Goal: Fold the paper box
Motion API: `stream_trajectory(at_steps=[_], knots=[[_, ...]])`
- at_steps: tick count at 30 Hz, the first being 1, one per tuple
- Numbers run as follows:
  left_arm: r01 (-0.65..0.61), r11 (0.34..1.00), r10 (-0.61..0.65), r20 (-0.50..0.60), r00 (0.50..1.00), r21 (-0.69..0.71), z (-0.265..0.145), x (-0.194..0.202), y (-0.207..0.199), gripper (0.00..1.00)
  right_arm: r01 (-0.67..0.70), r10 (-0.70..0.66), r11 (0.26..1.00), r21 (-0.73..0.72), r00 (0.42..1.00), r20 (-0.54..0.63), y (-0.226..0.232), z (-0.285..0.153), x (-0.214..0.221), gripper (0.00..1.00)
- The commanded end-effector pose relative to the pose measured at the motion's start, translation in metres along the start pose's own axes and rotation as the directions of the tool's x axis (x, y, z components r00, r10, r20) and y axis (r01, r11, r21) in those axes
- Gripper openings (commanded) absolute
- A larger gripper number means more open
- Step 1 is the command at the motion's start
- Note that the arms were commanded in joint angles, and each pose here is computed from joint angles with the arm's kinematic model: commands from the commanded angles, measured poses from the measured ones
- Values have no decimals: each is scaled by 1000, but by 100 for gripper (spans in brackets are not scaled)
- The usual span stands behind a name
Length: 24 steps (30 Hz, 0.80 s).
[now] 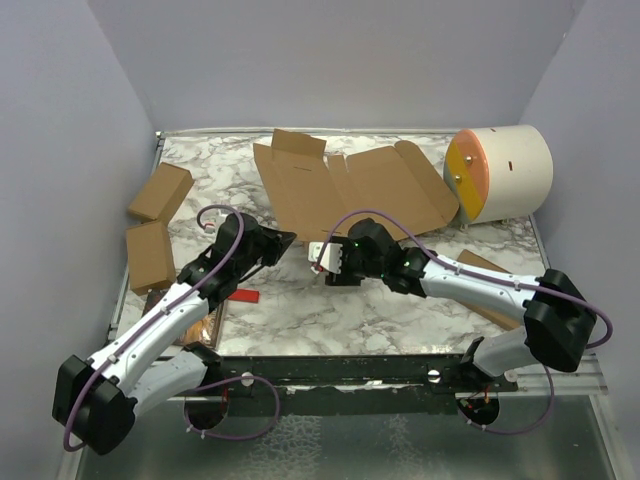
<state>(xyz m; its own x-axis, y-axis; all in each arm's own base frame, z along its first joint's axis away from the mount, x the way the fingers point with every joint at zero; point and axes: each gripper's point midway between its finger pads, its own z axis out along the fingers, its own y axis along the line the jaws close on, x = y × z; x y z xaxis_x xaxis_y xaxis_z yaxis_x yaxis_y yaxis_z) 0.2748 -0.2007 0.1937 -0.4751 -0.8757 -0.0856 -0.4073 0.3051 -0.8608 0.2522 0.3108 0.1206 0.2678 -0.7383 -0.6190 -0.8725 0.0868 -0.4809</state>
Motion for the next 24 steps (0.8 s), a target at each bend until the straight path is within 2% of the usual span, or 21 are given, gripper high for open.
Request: stream_trajectory(at_steps=[1,7,10,12,16,21,24], knots=[[43,999,-43,21,999,6,-8,-3,-5,0,-12,11,998,64,1000,23,-11,-1,-8,50],[42,999,-42,25,999,7,-8,-4,-3,0,-35,34,999,30,999,36,-2,-8,-8,23],[38,999,-38,30,999,9,-9,-5,-1,0,-54,53,998,29,998,45,-3,-14,-8,14],[34,999,-34,37,999,10,-10,-6,1,3,-92,90,995,27,994,59,-7,-20,-7,10],[9,1000,-10,50,999,14,-10,-8,10,20,-165,165,986,-9,981,106,-13,-31,-6,3],[-62,998,63,113,992,-17,-8,-19,31,63,-208,218,975,-77,961,167,-8,-43,-4,1],[-131,990,137,178,975,-44,-14,-33,38,81,-229,242,970,-88,952,187,-8,-49,0,1]])
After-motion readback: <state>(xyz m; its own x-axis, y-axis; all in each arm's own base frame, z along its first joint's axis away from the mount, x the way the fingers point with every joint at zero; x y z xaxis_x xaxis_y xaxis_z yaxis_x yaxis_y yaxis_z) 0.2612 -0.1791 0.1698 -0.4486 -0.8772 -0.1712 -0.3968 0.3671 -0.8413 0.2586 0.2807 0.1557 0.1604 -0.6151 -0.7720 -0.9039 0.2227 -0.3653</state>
